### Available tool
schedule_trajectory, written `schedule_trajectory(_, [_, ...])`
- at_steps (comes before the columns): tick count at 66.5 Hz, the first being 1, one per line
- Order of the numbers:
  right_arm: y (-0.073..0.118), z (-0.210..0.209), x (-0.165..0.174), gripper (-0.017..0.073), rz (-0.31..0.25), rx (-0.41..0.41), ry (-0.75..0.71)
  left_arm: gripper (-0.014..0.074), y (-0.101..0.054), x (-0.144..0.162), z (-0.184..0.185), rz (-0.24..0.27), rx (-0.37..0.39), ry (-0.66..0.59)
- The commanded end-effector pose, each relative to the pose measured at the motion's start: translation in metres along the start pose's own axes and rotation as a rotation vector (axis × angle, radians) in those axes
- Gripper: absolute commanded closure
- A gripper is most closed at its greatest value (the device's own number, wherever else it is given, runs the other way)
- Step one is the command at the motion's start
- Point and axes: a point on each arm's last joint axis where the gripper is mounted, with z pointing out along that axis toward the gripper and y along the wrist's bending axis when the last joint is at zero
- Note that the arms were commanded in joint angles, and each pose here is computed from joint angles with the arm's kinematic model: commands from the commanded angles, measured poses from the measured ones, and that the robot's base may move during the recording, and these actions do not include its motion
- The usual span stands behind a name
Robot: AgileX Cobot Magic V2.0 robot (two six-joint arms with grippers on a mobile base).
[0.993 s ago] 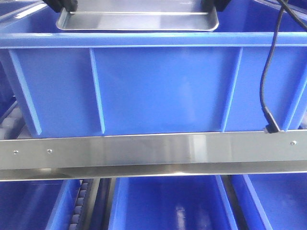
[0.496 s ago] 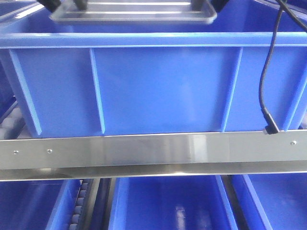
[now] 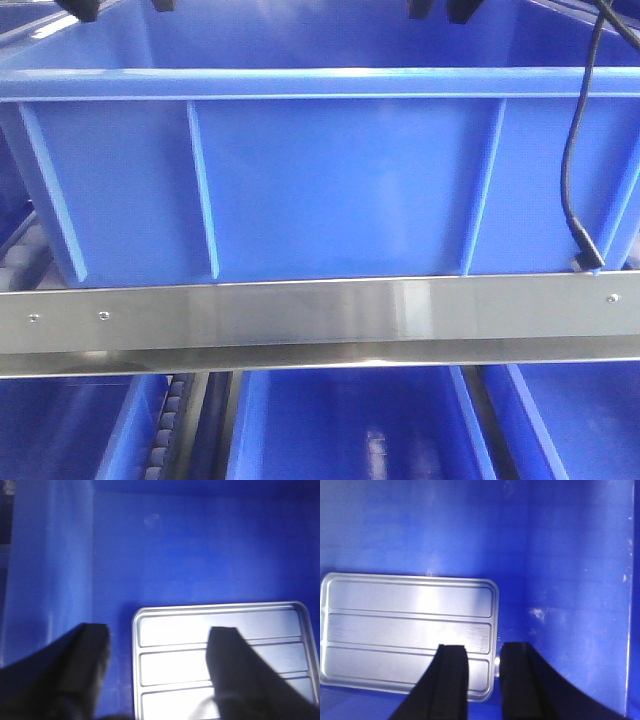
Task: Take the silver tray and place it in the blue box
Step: 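Lower the tray into the blue bin and open both grippers, then raise both grippers up out of the blue bin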
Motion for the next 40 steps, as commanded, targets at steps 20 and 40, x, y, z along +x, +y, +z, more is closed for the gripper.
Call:
schedule_trajectory(20, [0.003, -0.035, -0.018, 0.0505, -0.013, -0.061, -0.170, 0.0601, -0.005, -0.023, -0.026, -0.016, 0.077, -0.180])
schedule_trajectory(40, [0.006, -0.060, -0.010, 0.0505, -0.172, -0.181, -0.313, 0.0598, -0.004, -0.017, -0.051, -0.041, 0.157, -0.275])
